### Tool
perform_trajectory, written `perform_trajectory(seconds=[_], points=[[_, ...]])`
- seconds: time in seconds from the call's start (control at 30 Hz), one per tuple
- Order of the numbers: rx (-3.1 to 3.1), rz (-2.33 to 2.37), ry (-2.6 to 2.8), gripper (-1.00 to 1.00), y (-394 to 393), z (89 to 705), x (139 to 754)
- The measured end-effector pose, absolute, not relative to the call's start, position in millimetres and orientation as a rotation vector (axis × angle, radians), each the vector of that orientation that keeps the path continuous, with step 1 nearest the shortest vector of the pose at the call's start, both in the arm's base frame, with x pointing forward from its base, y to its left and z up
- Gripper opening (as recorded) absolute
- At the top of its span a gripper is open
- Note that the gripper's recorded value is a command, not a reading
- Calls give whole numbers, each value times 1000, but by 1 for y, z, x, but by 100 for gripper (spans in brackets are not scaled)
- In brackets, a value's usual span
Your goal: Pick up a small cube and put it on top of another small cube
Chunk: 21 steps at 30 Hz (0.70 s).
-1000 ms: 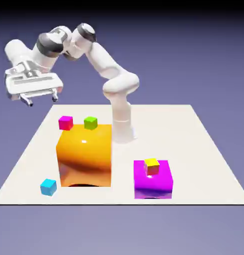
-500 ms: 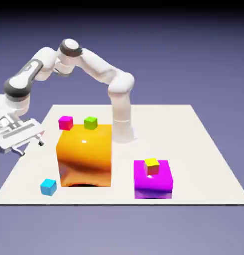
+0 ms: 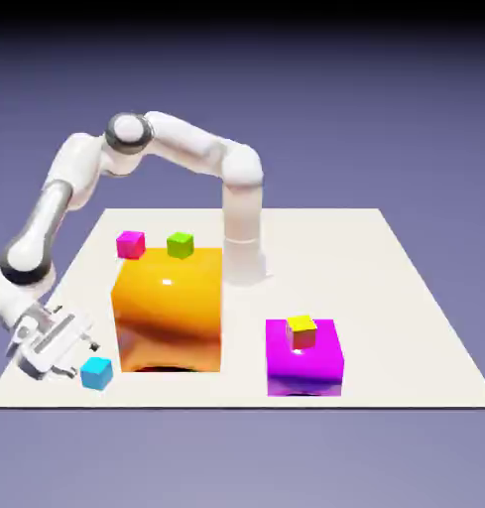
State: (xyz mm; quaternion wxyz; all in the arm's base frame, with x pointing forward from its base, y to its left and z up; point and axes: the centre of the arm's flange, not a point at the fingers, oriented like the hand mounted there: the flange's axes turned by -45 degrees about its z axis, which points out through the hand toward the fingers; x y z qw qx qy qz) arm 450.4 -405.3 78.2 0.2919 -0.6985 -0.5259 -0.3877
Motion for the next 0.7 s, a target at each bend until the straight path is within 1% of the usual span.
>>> perform_trajectory(seconds=[0.07,0.17,0.3,0.5,0.7], points=[[-1861,-1032,-1402,-100,-405,78,450],[-1861,-1031,-1403,-100,-446,124,439],[-1776,-1027,-1516,-100,-454,196,412],[-1646,-970,-1654,-100,-446,288,367],[-1518,-872,-1725,-100,-419,358,324]])
